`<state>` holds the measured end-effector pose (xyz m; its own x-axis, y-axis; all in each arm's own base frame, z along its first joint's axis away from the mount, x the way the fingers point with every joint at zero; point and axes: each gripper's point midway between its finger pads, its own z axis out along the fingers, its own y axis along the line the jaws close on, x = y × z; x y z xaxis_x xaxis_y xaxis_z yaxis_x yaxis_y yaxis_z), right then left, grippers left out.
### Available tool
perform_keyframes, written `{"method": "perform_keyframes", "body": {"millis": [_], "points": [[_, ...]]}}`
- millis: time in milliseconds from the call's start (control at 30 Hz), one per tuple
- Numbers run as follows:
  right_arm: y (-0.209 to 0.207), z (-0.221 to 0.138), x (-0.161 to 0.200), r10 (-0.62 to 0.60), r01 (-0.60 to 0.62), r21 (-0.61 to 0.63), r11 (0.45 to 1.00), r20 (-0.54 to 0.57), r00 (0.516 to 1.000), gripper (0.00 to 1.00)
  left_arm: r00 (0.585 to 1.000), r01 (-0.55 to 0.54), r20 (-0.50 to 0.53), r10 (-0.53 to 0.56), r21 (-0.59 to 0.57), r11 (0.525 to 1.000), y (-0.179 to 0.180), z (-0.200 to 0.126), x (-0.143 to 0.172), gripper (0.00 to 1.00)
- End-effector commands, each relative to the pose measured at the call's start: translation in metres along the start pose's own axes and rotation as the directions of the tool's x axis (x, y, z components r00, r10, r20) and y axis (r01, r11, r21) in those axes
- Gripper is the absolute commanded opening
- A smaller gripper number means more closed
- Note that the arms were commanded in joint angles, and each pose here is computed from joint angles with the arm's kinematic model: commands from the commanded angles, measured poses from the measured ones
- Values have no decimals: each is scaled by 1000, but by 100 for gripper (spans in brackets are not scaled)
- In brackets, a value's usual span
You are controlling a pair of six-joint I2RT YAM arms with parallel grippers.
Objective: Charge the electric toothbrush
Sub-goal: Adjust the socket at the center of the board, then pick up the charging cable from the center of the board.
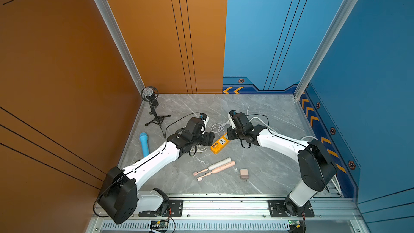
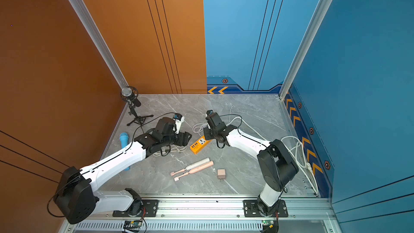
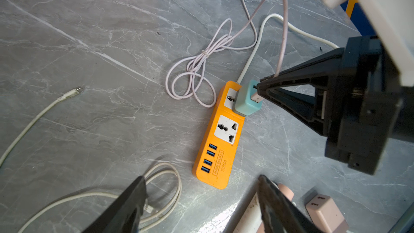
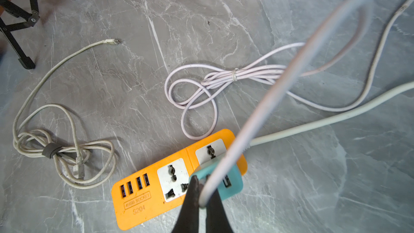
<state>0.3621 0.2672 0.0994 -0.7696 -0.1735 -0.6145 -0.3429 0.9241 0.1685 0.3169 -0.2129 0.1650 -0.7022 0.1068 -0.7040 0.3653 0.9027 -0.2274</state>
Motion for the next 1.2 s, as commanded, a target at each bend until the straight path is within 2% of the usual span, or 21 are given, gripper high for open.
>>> {"method": "perform_keyframes", "body": {"millis": [0,167,300,400,500,700,833,933,1033,1167], "points": [[-66,8,149,30,109,242,964,-505,863,0,1000,16,9,-16,-23,1000,6,-5,-1,79],[-41,8,85,-23,104,225,969,-335,942,0,1000,20,22,-19,-26,999,6,-8,-2,79],[-23,0,39,-29,69,186,980,-207,978,0,999,20,28,-19,-25,1000,4,-9,-4,79],[-8,-13,5,-14,33,150,988,-123,992,10,999,20,27,-20,-27,999,4,-10,-4,79],[10,-28,-6,-32,41,116,992,-79,996,19,999,22,42,-21,-30,999,5,-14,-5,79],[-5,-49,1,3,11,145,989,-91,996,31,998,11,57,-8,-41,999,9,-18,-9,80],[-36,-77,-12,45,-34,205,978,-47,998,40,998,-5,60,6,-18,1000,3,-19,-14,79],[-74,-89,-17,112,-97,293,951,-36,993,46,998,-27,59,27,-1,1000,-3,-16,-19,79],[-111,-83,-21,202,-180,348,920,-28,979,49,998,-44,54,43,22,999,-13,-11,-26,79],[-128,-55,-36,291,-259,337,905,-47,955,49,996,-71,50,69,30,997,-24,-2,-36,78]]}}
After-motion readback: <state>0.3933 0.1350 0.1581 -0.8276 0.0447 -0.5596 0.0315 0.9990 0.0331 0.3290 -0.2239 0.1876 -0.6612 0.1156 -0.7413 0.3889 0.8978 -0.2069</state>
